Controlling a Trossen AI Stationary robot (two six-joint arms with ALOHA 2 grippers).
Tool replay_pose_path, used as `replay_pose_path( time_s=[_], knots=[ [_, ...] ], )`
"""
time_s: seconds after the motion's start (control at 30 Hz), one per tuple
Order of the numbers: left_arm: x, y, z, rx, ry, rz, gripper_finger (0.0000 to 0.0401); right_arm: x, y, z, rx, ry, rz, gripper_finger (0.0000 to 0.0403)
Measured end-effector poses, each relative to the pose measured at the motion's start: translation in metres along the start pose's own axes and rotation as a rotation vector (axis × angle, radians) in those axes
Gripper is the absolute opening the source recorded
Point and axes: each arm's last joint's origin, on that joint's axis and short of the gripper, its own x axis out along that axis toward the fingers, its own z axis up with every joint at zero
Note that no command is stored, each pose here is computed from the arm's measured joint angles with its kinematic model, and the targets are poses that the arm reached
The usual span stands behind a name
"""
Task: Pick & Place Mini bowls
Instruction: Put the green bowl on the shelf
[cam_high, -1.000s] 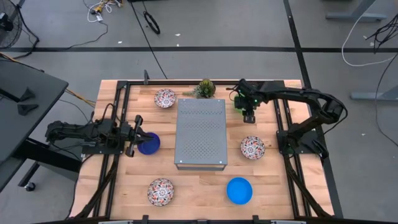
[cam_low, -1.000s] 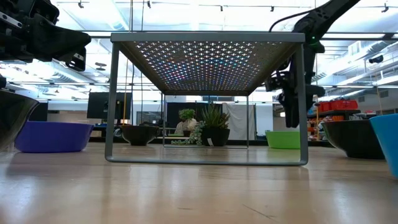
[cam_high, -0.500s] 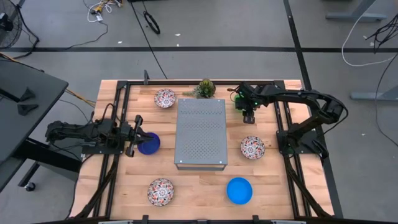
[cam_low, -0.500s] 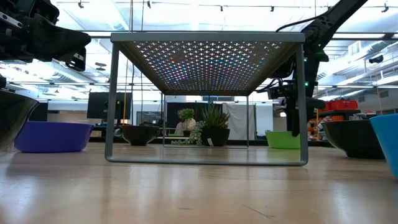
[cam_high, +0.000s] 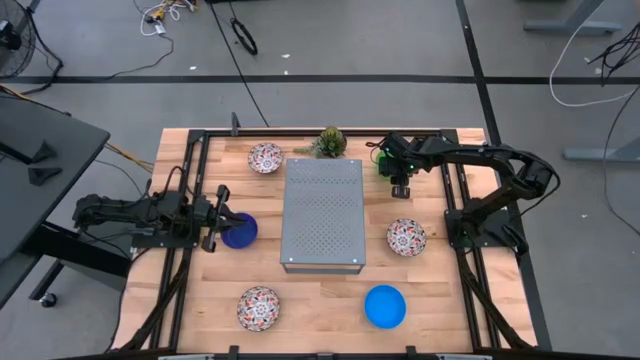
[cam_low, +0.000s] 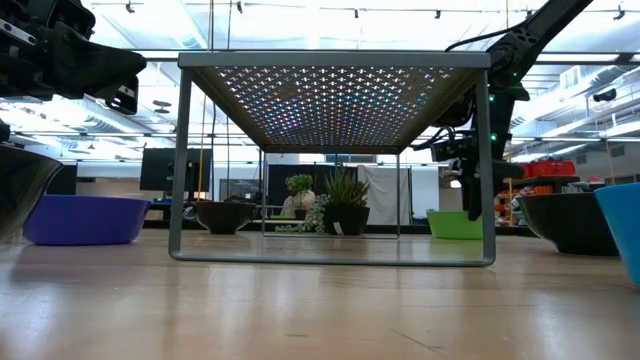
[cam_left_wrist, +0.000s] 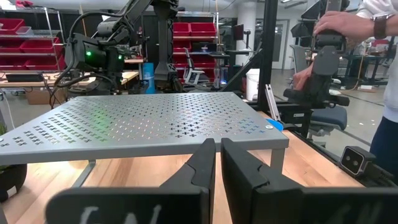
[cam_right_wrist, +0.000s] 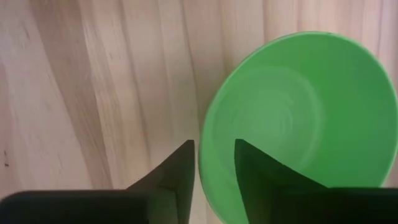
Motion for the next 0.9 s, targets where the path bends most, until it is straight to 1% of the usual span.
replay_pose_path(
  time_s=[0.43,0.9],
  knots=[
    [0.0000,0.0000,0.0000,0.000,0.000,0.000,0.0030,0.0000,0.0002,0.0001,-0.001,-0.004,0.007,0.0010],
    [0.0000,0.0000,0.0000,0.000,0.000,0.000,0.0030,-0.0031,0.0007,-0.0007,-0.002,-0.007,0.006,0.0002]
  ],
)
